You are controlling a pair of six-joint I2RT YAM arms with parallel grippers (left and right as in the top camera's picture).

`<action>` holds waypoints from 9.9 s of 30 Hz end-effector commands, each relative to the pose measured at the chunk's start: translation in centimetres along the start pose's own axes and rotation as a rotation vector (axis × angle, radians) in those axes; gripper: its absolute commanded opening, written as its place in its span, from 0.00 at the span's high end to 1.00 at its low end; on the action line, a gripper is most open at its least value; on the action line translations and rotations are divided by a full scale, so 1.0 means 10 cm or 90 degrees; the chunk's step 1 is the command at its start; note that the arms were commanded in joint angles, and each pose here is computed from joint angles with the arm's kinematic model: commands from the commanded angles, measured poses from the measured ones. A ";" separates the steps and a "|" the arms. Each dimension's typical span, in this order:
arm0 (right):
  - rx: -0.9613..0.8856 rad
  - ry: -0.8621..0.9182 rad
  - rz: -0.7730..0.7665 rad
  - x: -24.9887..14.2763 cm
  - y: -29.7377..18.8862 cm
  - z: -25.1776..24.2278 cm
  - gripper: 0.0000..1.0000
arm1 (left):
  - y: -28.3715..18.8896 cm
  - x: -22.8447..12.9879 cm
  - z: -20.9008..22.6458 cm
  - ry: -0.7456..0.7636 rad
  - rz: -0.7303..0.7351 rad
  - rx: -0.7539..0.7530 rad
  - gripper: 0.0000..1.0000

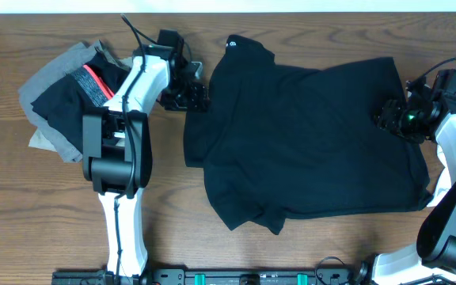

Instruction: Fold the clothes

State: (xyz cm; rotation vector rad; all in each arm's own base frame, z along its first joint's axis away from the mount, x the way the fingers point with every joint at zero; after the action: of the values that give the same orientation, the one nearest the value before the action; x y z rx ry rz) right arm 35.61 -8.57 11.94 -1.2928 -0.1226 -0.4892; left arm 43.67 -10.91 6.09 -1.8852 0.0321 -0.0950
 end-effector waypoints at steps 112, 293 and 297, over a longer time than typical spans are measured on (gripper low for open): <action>-0.016 -0.046 -0.001 0.10 0.67 -0.41 0.99 | 0.10 -0.42 -0.08 -0.032 0.041 0.084 0.92; 0.134 -0.104 -0.280 0.32 -1.24 0.88 0.49 | -2.61 -0.87 -0.46 -0.175 -0.168 0.147 0.23; 0.126 -0.092 -0.253 0.22 -1.25 0.87 0.48 | -2.27 -1.15 -0.39 -0.224 -0.043 0.183 0.31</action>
State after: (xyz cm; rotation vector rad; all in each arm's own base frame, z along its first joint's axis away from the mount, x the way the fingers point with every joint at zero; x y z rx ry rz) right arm 34.27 -3.23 26.47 -1.0821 -0.5493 -0.7112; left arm 32.17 -6.62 30.94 -1.6471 -0.3112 0.0311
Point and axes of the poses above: each gripper's point midway between its finger pads, its own y axis out along the fingers, its own z axis along the line the jaws close on, x = y × z, the point moved 5 cm from there along -y, back along the fingers, and after that the axes turned 8 degrees about -y, right-handed, at the moved point
